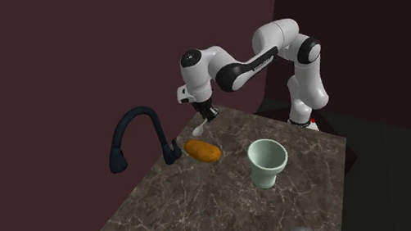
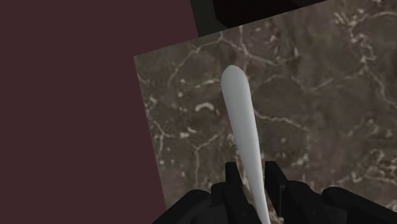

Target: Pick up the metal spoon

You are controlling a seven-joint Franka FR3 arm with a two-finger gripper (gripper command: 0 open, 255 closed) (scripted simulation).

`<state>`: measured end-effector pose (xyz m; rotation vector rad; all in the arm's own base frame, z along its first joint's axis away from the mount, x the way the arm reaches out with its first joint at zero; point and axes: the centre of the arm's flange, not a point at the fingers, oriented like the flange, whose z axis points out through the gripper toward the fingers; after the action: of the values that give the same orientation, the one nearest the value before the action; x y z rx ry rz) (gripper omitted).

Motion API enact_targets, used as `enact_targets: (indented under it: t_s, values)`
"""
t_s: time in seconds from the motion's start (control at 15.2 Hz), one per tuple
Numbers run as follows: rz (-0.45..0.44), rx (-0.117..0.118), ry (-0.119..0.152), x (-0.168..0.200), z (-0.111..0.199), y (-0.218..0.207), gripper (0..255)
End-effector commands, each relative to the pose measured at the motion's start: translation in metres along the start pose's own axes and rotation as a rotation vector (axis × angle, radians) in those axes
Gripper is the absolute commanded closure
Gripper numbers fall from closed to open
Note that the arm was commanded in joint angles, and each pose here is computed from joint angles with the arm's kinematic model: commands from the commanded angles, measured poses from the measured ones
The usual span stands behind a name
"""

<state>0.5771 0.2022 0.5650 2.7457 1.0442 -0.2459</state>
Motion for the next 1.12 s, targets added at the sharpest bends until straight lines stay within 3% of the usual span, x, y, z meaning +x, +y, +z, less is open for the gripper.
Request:
enact_targets:
  t_s: [0.0, 0.26, 1.06]
  values:
    - [0.0, 0.0, 0.0, 0.0, 0.0, 0.0, 255]
    - [0.0, 0.0, 0.0, 0.001, 0.0, 0.0, 255]
    - [0.0, 0.0, 0.0, -0.013, -0.062, 0.008, 255]
